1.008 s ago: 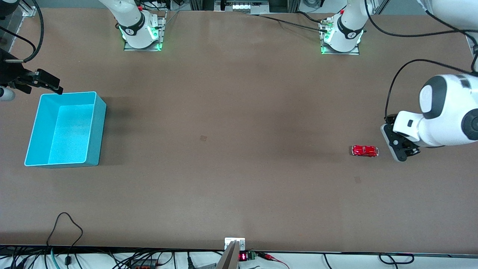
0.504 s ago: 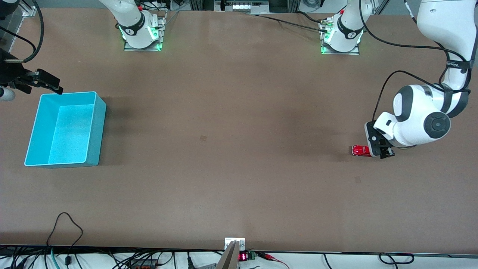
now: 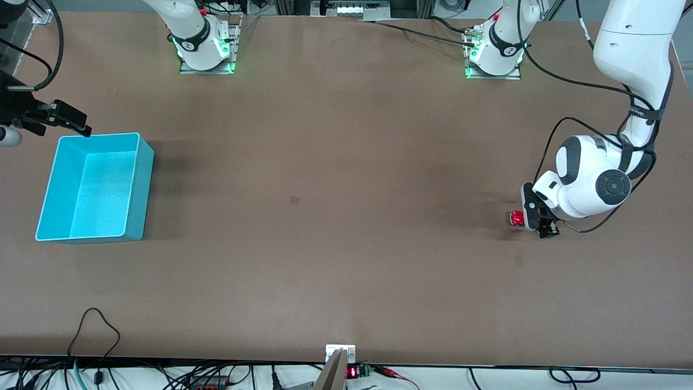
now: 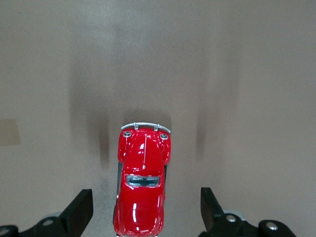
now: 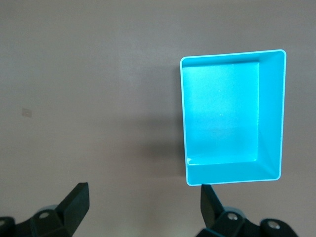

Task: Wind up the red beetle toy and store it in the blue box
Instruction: 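Close the left gripper on the red car's body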

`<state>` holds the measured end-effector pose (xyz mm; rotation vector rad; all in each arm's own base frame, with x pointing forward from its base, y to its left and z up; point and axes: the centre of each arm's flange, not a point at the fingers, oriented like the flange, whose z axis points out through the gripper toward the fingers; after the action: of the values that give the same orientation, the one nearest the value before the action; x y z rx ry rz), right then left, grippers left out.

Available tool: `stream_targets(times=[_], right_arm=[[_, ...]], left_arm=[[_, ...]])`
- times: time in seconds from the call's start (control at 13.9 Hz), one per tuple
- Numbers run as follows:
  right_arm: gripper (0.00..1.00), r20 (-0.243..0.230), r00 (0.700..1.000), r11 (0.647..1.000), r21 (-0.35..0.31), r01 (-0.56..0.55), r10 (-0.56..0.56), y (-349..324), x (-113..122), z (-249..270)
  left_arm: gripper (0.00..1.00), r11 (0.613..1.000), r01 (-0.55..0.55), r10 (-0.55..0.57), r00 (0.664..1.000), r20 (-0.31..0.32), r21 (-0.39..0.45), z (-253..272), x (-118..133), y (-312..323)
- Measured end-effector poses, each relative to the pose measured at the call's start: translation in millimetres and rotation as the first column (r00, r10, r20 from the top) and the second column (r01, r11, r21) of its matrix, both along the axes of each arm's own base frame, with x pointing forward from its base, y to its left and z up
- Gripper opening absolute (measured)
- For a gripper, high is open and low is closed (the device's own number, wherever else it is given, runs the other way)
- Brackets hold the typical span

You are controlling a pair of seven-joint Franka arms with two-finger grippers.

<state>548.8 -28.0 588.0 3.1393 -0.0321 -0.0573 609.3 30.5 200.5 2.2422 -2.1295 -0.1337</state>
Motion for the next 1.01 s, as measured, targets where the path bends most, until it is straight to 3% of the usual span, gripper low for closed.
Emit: stream_targets(times=[0.07,0.36,0.43,1.01], right_arm=[[1.0,0.0,1.0,1.0,0.0,0.0,0.0,0.0,0.0,0.0],[1.0,0.0,1.0,1.0,0.0,0.0,0.0,0.0,0.0,0.0],[1.0,0.0,1.0,1.0,0.0,0.0,0.0,0.0,0.0,0.0],[1.0,0.0,1.0,1.0,0.0,0.0,0.0,0.0,0.0,0.0]], left_arm=[[0.9,1.0,0.014,-0.014,1.0,0.002,-0.001,0.4,0.3,0.0],[0.46,0.999,0.05,-0.05,0.999,0.022,-0.003,1.7,2.5,0.2],[0.41,0.999,0.053,-0.053,0.998,0.024,-0.003,1.3,2.3,0.3],[0.44,0.998,0.061,-0.061,0.998,0.03,-0.004,-4.9,1.2,0.1]])
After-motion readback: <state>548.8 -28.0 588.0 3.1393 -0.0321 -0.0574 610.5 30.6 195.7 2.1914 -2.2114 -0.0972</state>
